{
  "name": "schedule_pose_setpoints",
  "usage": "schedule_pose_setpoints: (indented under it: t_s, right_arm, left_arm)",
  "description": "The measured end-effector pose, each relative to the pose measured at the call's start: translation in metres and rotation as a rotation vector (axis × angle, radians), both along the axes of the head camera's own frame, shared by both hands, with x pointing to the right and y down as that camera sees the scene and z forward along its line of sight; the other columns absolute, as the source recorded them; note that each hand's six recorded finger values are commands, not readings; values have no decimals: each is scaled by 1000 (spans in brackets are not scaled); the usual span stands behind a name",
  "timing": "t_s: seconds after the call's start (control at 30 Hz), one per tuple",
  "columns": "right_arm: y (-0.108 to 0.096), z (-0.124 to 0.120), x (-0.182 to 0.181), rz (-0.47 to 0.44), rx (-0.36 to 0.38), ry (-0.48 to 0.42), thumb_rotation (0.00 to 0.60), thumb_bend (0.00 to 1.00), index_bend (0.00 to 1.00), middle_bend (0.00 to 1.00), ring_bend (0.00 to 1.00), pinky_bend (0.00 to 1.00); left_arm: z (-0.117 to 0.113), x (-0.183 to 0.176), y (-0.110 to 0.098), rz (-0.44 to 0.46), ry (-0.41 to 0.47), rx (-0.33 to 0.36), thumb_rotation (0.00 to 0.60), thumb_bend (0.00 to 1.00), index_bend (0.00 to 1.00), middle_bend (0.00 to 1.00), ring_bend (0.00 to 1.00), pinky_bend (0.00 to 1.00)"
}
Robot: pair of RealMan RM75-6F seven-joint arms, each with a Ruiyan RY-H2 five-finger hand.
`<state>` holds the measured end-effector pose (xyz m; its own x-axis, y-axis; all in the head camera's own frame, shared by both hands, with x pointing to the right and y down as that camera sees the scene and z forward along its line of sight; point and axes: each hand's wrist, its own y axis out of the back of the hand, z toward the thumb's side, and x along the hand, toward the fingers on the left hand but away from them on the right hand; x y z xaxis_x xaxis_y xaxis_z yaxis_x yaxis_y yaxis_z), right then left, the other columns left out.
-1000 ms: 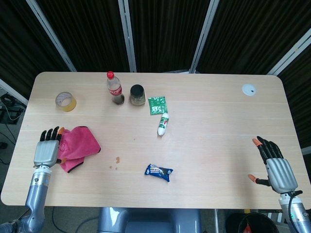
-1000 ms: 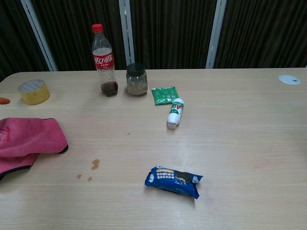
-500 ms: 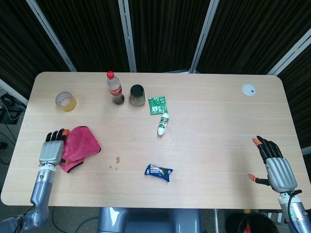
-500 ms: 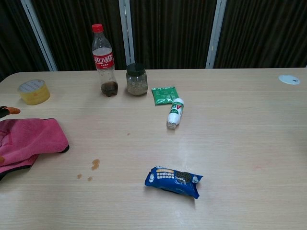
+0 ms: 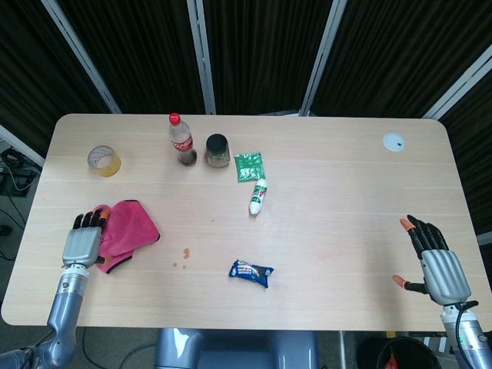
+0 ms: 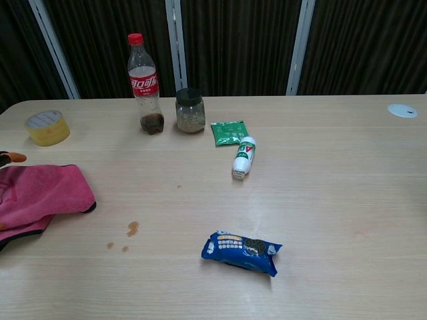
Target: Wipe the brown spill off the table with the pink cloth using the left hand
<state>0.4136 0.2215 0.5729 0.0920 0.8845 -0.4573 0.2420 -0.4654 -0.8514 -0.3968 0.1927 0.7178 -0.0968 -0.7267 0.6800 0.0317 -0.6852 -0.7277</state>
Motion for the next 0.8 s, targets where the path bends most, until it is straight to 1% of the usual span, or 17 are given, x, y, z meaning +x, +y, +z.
schedule_pose_setpoints:
  t_s: [0.1,0.33,0.6,0.7,0.8]
  right_arm:
    - [0,0,0,2,-1,0,600,14,0,0,0,0]
    - [0,0,0,3,-3,-2,600,15,0,0,0,0]
    - [0,1,0,1,-5,2,600,14,0,0,0,0]
    - [0,1,0,1,-6,3,600,15,0,0,0,0]
    - [0,1,0,3,-7,4,600,15,0,0,0,0]
  left_arm:
    - [1,5,2,16,4,1,600,0,0,0,0,0]
    - [6,-1,0,-6,-21,3,600,0,0,0,0,0]
    - [10,-4,-13,-25,-33,10,600,1,4,0,0,0]
    - [13,-1,-15,-32,-30,4,600,28,64,0,0,2]
    - [16,1,-15,-33,-34,-3,600,44,137,0,0,46]
